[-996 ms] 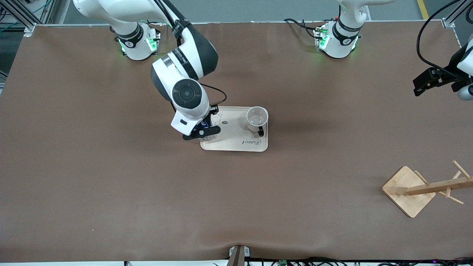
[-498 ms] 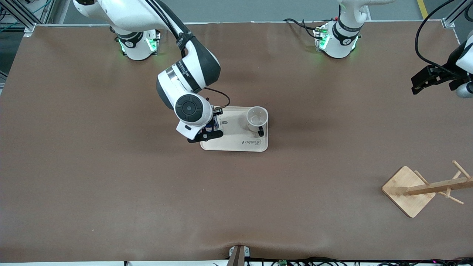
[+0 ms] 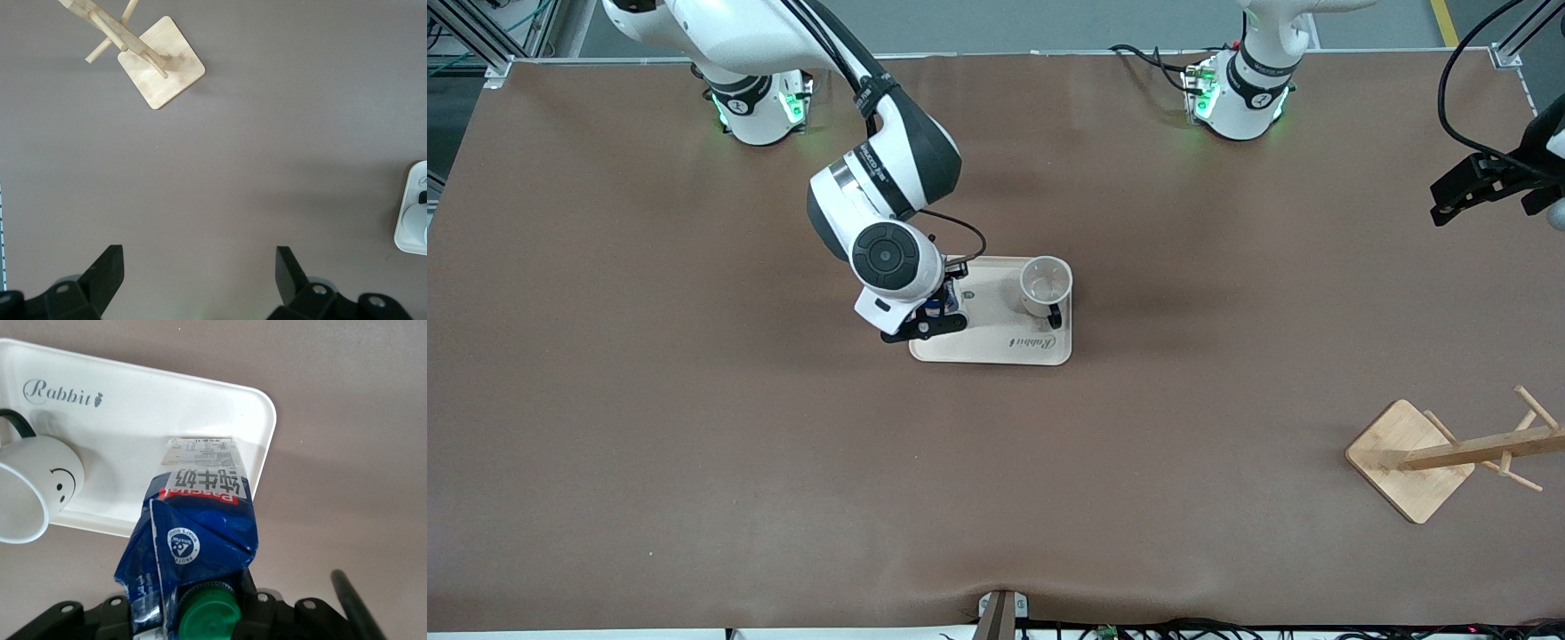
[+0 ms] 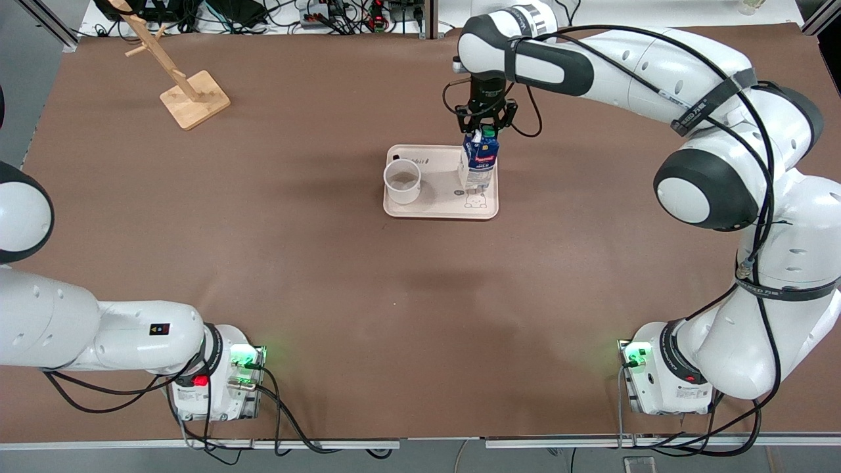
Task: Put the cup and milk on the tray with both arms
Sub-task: 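Lower the milk carton onto the tray beside the mug with the right gripper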
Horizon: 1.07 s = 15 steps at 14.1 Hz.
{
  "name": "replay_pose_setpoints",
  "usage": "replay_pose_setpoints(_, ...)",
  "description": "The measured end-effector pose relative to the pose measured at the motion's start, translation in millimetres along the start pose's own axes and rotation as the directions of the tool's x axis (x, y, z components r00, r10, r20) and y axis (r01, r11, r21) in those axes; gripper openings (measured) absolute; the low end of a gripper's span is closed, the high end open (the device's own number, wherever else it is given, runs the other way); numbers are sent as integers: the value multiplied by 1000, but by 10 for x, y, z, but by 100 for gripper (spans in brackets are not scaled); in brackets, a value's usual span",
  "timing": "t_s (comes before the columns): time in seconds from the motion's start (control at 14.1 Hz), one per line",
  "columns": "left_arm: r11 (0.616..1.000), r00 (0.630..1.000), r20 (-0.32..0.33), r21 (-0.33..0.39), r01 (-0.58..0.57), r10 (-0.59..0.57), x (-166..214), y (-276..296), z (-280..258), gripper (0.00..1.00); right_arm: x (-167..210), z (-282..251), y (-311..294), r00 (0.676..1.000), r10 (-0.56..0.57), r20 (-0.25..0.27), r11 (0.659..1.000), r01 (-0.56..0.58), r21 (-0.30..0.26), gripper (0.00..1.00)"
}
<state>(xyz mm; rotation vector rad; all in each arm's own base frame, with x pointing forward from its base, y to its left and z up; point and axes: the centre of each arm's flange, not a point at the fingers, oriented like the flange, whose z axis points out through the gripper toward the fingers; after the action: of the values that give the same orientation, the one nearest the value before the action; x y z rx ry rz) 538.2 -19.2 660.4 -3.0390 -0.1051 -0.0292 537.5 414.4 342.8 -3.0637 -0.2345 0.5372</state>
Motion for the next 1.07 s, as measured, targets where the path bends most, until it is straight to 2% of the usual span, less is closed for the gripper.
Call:
replay_pose_setpoints(0.28, 1000, 1000, -1, 0, -1, 1, 0, 3, -4, 100, 31, 81, -7, 999, 35, 7, 999, -35, -3, 50)
replay_pose_setpoints(0.5, 1000, 1000, -1, 0, -1, 1, -1, 3, -5, 100, 22, 97, -36, 985, 173, 8, 985, -173, -4, 50)
replay_pose_setpoints(0.78, 1000, 1000, -4, 0, 0, 0, -2, 2, -18, 100, 8, 108, -68, 970, 242, 8, 970, -242, -6, 54)
replay_pose_setpoints(0.85, 1000, 1000, -5, -1, 0, 0, -3, 2, -24, 100, 13, 122, -63, 969, 247, 10, 969, -247, -8, 59)
replay_pose_setpoints(1.07, 1000, 1000, -7, -1, 0, 0, -3, 1, -32, 100, 85, 273, -16, 965, 262, 25, 965, -261, -24, 89)
